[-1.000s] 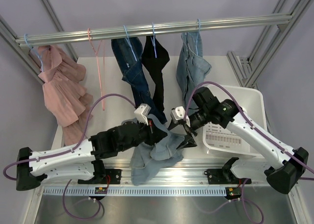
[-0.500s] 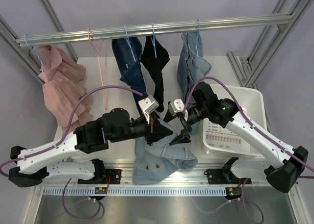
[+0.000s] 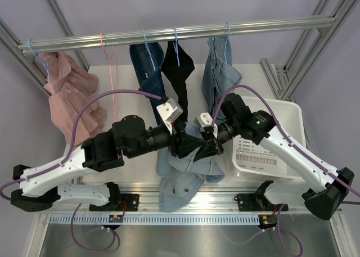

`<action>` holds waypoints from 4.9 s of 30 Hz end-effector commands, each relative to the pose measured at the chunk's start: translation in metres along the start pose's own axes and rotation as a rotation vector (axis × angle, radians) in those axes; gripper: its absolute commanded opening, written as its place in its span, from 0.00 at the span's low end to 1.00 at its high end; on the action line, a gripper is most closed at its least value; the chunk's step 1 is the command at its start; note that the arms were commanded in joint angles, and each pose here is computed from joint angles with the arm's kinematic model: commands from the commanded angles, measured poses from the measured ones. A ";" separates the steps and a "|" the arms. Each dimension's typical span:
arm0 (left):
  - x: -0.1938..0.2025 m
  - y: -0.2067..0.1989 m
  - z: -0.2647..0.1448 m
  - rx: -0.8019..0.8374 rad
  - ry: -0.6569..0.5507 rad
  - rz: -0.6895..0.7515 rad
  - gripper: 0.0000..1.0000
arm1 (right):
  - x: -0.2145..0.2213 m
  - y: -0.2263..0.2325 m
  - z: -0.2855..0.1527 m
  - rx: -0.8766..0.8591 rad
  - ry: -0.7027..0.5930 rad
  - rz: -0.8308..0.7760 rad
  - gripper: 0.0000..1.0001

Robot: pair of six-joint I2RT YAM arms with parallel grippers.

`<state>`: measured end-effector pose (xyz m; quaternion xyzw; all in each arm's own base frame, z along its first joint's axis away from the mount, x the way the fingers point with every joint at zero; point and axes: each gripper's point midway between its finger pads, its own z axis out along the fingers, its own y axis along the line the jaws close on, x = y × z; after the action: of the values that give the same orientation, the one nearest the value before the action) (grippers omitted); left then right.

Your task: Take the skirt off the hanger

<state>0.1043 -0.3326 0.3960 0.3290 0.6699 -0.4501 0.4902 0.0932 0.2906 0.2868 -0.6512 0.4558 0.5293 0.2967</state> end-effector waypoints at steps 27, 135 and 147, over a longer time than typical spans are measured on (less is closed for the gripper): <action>-0.028 0.111 -0.088 -0.620 -0.159 0.004 0.99 | -0.191 0.005 -0.294 1.535 -0.176 -0.075 0.00; -0.127 0.253 -0.066 -0.781 -0.236 -0.310 0.95 | 0.172 0.006 -0.333 1.366 0.407 0.589 0.85; -0.141 0.309 -0.051 -0.886 -0.342 -0.303 0.61 | 0.067 -0.002 -0.258 1.064 0.001 0.323 1.00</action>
<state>0.3792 -0.1716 0.4252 -0.0706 0.7838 -0.2310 0.5722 0.2295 0.0043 0.2849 -0.3294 0.7943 0.1286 0.4940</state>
